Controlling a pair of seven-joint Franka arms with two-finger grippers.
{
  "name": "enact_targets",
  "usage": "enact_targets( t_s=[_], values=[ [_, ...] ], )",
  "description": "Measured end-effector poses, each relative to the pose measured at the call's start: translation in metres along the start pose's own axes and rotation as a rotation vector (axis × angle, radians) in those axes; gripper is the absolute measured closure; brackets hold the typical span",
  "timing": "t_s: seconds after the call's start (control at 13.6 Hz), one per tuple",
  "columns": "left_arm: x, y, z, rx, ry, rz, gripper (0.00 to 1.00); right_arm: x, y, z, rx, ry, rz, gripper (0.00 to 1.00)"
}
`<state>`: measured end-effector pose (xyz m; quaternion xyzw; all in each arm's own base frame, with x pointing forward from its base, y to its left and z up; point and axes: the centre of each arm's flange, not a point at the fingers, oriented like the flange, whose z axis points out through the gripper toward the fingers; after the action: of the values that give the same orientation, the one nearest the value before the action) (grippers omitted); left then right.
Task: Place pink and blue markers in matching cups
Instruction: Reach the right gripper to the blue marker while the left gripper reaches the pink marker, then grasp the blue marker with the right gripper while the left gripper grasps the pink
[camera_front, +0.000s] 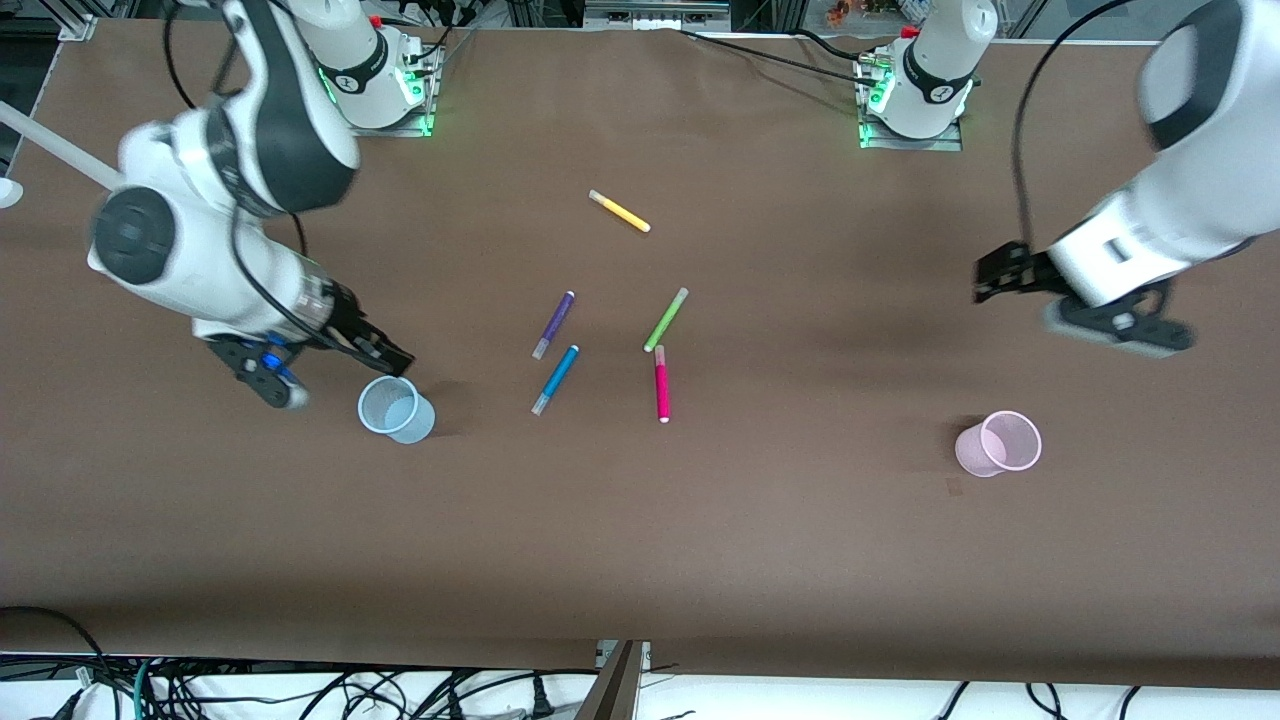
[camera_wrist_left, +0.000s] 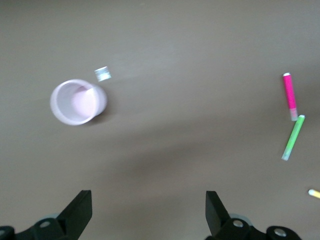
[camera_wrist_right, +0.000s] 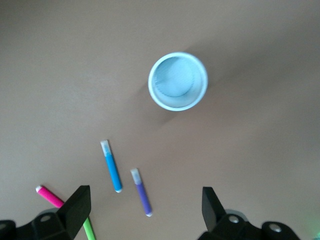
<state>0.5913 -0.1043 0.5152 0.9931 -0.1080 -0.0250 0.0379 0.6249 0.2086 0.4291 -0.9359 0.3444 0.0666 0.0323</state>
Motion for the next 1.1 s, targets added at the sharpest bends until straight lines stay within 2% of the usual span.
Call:
enact_targets(
  t_s=[0.22,0.37,0.52,0.59,0.81,1.1],
  values=[
    [0.017,0.053,0.039,-0.004,-0.027,-0.032,0.00,-0.025,-0.038,0.063,-0.013,0.006,0.042,0.02],
    [0.025,0.088,0.078,0.006,-0.078,-0.015,0.00,-0.041,-0.056,0.106,-0.028,0.006,0.047,0.03],
    [0.032,0.120,0.122,0.016,-0.124,-0.023,0.00,-0.042,-0.067,0.140,-0.012,0.015,0.089,0.04],
    [0.036,0.134,0.140,0.016,-0.125,-0.024,0.00,-0.038,-0.070,0.154,0.007,0.016,0.118,0.06],
    [0.043,0.188,0.185,0.006,-0.079,-0.014,0.00,-0.040,-0.079,0.196,0.034,0.020,0.147,0.06],
    [0.040,0.264,0.239,-0.026,0.005,-0.128,0.00,-0.062,-0.090,0.246,0.022,0.026,0.110,0.06]
  ],
)
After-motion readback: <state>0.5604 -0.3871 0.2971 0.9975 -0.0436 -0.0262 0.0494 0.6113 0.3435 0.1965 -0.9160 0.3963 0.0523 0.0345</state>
